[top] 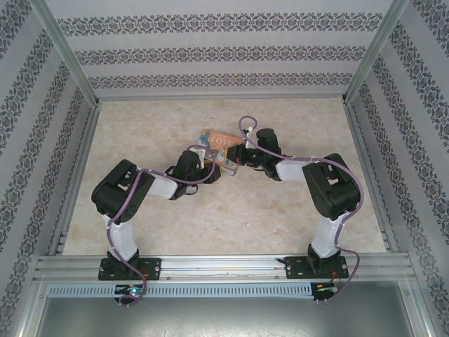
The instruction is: Unlock a padlock with a key
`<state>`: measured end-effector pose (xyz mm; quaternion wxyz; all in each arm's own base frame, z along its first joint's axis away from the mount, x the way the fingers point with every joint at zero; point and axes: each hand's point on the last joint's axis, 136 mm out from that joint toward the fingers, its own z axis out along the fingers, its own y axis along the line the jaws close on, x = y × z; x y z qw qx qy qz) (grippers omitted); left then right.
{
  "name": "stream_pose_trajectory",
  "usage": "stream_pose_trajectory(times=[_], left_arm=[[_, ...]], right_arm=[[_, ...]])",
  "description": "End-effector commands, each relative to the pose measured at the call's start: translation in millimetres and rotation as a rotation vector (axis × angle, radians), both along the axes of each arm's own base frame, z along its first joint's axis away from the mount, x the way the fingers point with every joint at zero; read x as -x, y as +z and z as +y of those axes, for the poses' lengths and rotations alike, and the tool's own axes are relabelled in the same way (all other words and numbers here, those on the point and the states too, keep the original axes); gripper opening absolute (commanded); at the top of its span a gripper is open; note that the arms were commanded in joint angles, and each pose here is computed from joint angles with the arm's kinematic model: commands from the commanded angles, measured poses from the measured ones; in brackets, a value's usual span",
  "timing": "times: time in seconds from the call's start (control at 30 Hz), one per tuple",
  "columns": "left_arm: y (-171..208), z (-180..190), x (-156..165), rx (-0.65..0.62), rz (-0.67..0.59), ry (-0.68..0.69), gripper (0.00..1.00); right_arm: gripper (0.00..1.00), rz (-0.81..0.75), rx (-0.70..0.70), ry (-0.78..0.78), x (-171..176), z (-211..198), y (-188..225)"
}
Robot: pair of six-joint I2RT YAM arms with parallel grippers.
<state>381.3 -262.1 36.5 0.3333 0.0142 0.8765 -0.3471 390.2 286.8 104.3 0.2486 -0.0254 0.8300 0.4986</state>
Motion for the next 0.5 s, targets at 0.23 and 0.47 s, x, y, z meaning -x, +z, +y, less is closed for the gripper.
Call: stream_pose_trajectory(times=[0.23,0.47], left_arm=[[33,-17,9,0.069,0.026,-0.047,0.26],[54,-22,18,0.104,0.112,-0.062,0.24]], right_arm=[[0.00,-0.162,0.070,0.000,27,-17,30],[0.00,-0.314,0.170,-0.010,58,-35,35]])
